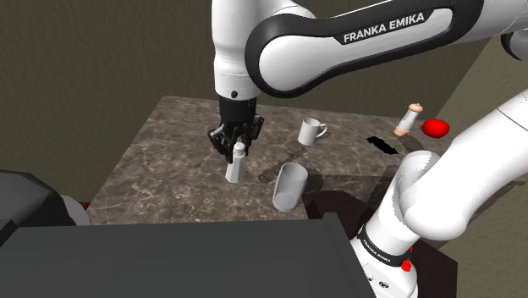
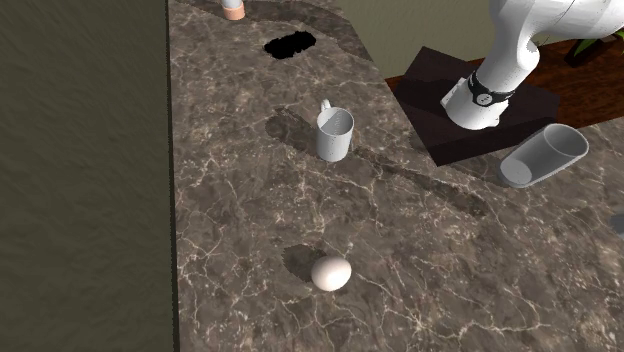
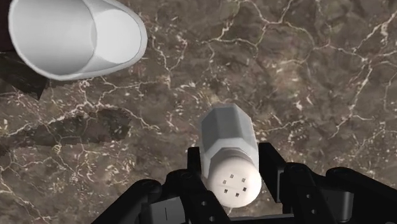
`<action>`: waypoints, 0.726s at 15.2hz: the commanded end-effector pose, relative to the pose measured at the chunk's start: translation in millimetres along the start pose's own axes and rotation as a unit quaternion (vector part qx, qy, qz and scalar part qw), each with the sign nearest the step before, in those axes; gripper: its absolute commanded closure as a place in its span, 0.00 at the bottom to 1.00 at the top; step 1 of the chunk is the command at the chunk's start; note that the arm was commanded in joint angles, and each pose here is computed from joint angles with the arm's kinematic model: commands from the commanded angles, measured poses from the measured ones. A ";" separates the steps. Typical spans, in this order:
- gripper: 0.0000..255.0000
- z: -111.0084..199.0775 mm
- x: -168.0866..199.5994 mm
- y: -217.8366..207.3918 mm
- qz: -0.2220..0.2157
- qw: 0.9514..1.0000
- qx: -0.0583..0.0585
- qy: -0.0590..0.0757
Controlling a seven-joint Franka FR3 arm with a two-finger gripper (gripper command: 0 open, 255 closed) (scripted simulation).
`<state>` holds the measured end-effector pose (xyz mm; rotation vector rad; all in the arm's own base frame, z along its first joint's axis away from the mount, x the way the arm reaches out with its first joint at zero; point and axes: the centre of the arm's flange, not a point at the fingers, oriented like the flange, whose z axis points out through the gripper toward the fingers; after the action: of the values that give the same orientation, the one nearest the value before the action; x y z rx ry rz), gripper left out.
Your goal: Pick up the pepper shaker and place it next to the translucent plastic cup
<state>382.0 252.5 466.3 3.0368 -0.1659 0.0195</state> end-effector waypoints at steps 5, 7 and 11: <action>1.00 31.3 -1.1 -3.8 0.000 1.000 0.000 0.000; 1.00 41.8 -1.3 -4.8 0.000 1.000 0.000 0.000; 1.00 62.8 -1.7 -6.9 0.000 1.000 0.000 0.000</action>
<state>381.6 253.1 408.2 3.0368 -0.1659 0.0194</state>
